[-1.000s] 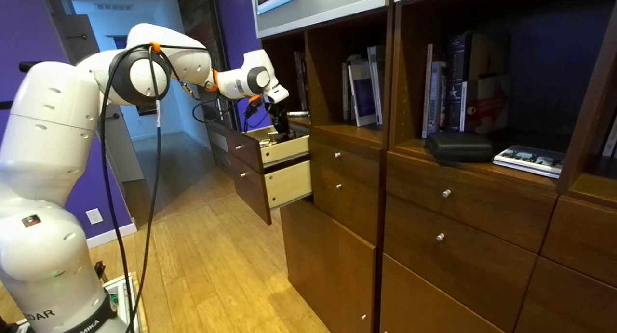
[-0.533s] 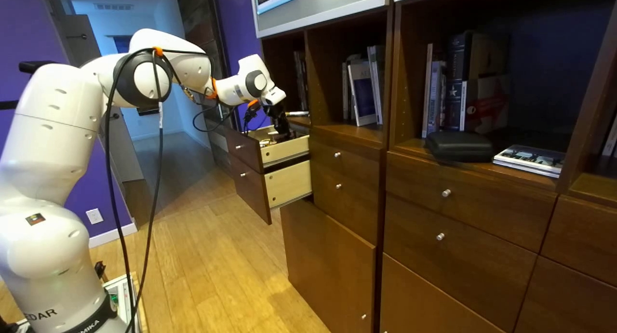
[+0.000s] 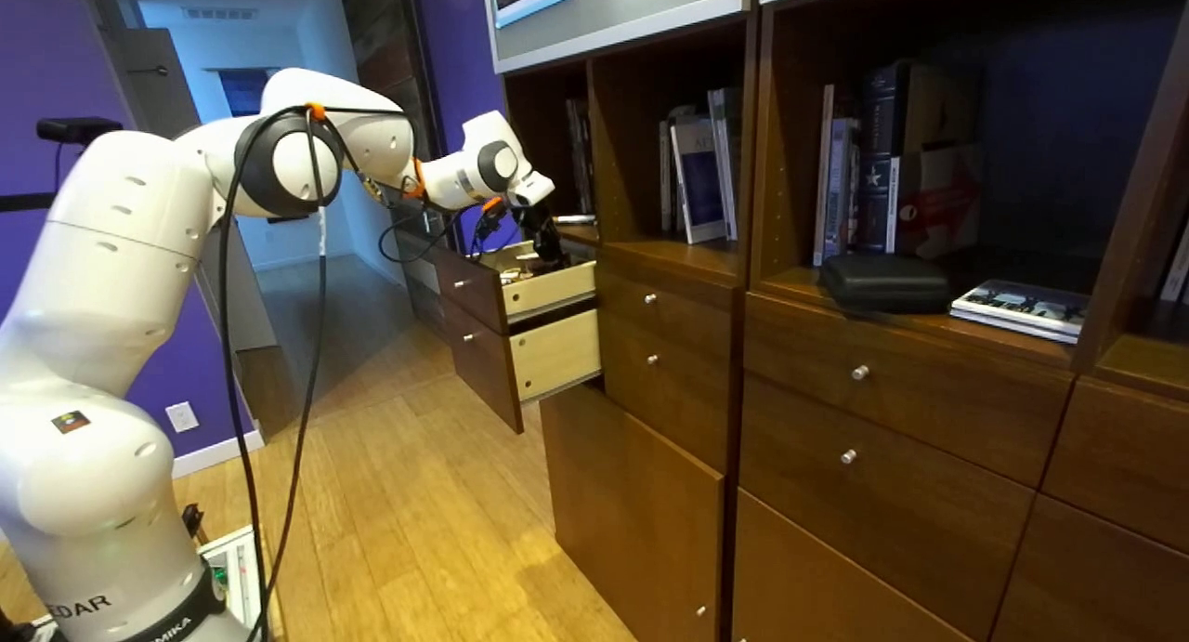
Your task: Take a white pen from the drawer and put it on the shelf
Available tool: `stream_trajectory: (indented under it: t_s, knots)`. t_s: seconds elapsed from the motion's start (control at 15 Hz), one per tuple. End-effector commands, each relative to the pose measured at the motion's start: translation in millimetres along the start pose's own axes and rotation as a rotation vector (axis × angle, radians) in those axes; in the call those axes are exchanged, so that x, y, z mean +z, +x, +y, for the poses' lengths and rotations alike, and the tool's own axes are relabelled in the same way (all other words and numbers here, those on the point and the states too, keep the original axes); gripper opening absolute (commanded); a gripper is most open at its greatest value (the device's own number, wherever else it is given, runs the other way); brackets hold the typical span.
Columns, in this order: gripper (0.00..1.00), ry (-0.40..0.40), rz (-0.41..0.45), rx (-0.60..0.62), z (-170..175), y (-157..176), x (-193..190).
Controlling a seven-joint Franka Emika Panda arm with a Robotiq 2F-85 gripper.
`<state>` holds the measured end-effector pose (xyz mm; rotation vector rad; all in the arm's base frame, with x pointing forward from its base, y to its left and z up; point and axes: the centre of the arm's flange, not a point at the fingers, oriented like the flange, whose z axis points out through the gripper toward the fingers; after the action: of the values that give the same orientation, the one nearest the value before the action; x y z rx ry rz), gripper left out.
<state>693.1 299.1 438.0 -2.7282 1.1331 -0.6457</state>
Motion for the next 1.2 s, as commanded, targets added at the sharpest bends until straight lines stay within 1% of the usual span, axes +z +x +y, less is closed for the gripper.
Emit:
stream_trajectory:
  t_s: [0.0,0.13,0.2,0.4,0.47,0.53,0.67,0.8,0.87,0.93,1.0,1.07,1.13]
  knots:
    - [0.42,-0.024,0.002,0.020,-14.5,-3.4,18.5]
    - [0.44,-0.037,-0.005,0.022,-15.7,-1.4,22.3]
    - [0.43,-0.041,-0.008,0.023,-15.7,-1.5,24.2]
    - [0.48,-0.074,-0.027,0.008,-17.1,-5.3,35.6]
    - [0.47,-0.080,-0.033,0.004,-17.4,-6.7,38.3]
    - [0.49,-0.083,-0.034,0.000,-18.4,-6.6,39.6]
    - [0.49,-0.090,-0.040,-0.010,-20.2,-7.7,40.9]
    - [0.31,-0.094,-0.043,-0.017,-22.7,-7.8,40.3]
    - [0.27,-0.098,-0.044,-0.022,-23.4,-7.5,40.2]
    - [0.14,-0.101,-0.050,-0.029,-23.5,-7.7,40.3]
    - [0.05,-0.106,-0.050,-0.036,-23.9,-8.0,40.0]
    - [0.01,-0.108,-0.052,-0.040,-24.7,-8.1,37.5]
    - [0.03,-0.110,-0.055,-0.044,-25.3,-7.4,34.4]
